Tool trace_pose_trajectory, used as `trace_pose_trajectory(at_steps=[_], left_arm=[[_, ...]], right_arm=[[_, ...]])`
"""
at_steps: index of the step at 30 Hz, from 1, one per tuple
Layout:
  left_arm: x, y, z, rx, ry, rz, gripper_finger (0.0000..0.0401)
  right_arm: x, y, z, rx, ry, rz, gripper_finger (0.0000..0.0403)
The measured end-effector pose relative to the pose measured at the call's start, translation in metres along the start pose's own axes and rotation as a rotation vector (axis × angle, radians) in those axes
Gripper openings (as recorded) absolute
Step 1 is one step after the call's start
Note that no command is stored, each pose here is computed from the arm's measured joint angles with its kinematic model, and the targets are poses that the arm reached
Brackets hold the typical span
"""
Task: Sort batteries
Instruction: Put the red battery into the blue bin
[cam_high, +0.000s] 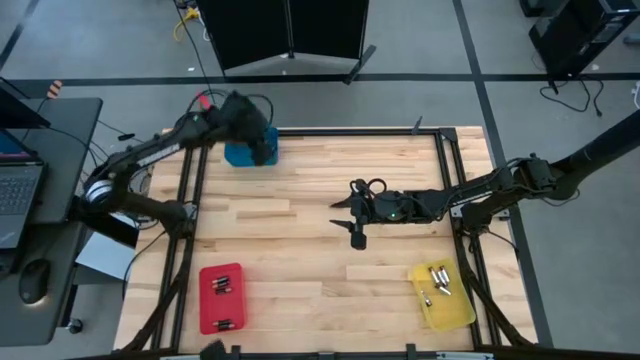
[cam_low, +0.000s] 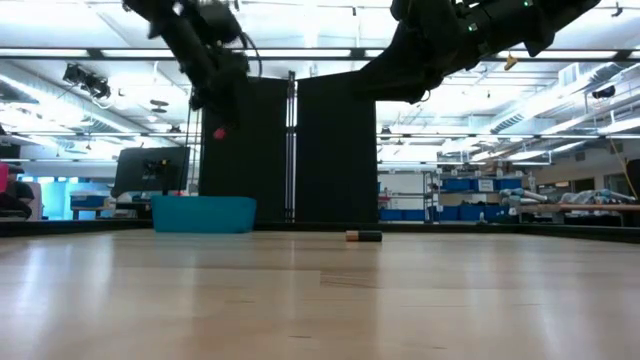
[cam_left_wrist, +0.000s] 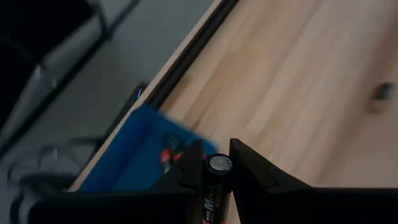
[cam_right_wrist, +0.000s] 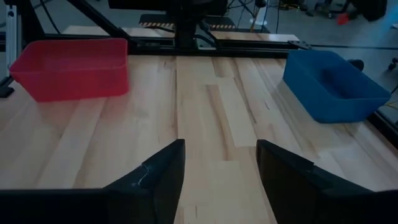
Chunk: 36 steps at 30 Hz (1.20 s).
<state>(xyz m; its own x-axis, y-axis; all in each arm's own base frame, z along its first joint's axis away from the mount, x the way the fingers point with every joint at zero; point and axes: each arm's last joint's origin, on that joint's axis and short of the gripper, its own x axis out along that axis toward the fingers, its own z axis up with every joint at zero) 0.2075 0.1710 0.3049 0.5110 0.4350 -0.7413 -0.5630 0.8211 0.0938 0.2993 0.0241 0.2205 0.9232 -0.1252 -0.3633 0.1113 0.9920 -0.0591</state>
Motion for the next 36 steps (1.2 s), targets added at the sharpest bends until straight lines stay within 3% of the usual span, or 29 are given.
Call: trace_pose_trajectory(at_steps=[5,10,20,36], left_arm=[[0.038,0.032,0.006,-0.066,0.190,0.035,0.0056],[0.085,0.056,-0.003,-0.116,0.357,0.038,0.0056],[0.151,0.066,-0.029,-0.142,0.536,0.009,0.0056],[0.164,0.065,-0.036,-0.153,0.568,0.001,0.0063]], right_arm=[[0.000,0.000,-0.001,-0.003,0.007,0.000,0.0204],[0.000,0.000,-0.001,-0.003,0.011,0.002,0.0204],[-0.001,0.007,-0.002,-0.013,0.021,0.024,0.0201],[-0.002,0.008,-0.002,-0.004,0.020,0.028,0.0200]])
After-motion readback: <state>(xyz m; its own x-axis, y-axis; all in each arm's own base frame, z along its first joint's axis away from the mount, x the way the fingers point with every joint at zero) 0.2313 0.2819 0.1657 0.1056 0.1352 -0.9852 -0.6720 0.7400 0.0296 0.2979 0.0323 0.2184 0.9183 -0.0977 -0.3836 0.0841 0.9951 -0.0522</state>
